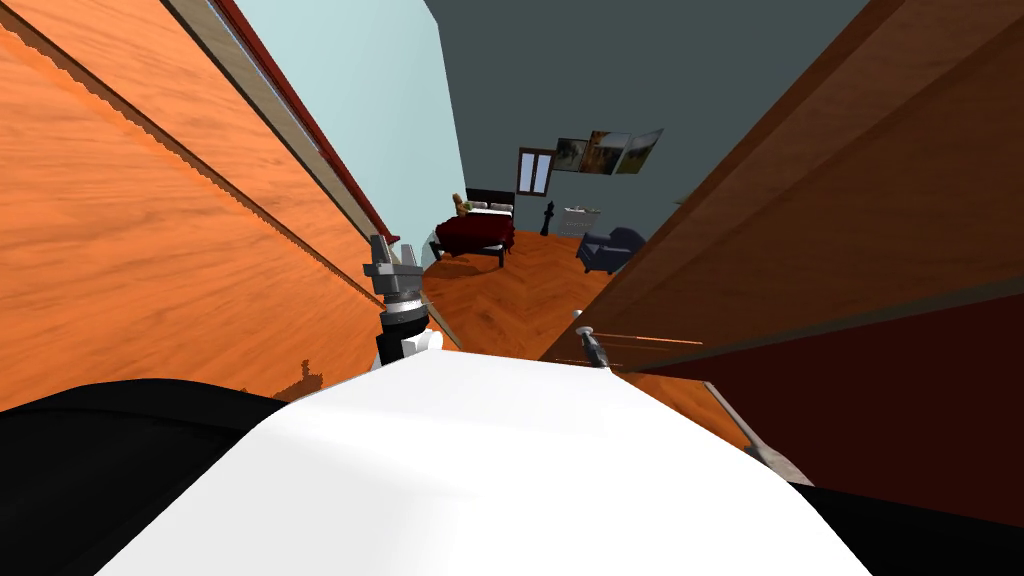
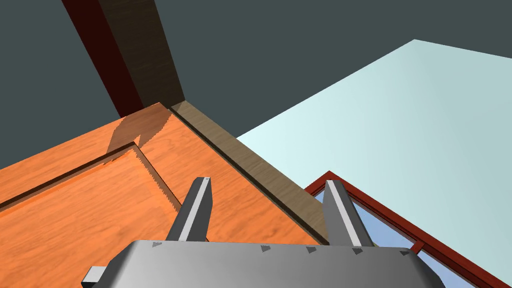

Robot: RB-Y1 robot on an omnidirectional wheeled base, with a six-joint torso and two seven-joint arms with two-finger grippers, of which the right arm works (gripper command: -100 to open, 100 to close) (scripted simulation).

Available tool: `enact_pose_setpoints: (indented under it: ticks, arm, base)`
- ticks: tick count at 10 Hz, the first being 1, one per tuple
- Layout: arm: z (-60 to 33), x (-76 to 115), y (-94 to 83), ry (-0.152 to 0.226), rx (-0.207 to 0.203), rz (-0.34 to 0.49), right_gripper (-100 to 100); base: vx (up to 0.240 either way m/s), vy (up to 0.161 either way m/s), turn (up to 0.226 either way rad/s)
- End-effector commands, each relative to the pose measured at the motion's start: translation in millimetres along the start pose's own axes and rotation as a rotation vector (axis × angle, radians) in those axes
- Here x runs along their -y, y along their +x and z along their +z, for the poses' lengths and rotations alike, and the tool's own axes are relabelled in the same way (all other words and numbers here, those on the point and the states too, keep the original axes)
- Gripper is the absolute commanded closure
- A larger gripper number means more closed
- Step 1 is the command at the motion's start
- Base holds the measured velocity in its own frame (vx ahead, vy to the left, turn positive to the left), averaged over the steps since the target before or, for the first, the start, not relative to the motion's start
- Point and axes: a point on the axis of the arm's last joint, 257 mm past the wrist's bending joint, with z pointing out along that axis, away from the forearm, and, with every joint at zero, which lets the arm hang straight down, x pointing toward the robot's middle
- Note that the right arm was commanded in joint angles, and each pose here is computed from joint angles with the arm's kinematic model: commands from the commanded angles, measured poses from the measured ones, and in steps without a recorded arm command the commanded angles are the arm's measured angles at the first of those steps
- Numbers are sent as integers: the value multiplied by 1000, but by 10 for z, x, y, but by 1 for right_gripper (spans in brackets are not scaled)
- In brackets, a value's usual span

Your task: Pull the door open

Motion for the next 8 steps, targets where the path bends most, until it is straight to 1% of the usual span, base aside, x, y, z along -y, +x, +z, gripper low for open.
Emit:
enact_pose_setpoints:
  ticks: [1,2,3,4,5,6,7,8]
  arm:
    - [6,20,-28,10,12,58,100]
    - [6,20,-28,10,12,63,100]
    - [17,32,-46,17,21,111,100]
    - [28,46,-65,24,32,145,100]
    - [28,46,-65,24,32,161,100]
    - [39,59,-83,31,43,206,100]
    - [39,59,-83,31,43,211,100]
    - [50,73,-101,38,54,260,100]
  base:
    - [-50,-24,86]
    - [-36,-18,41]
    - [-42,-16,74]
    - [-62,-32,163]
    - [-62,-34,62]
    - [-59,-37,91]
    - [-46,-27,51]
    - [-53,-23,88]
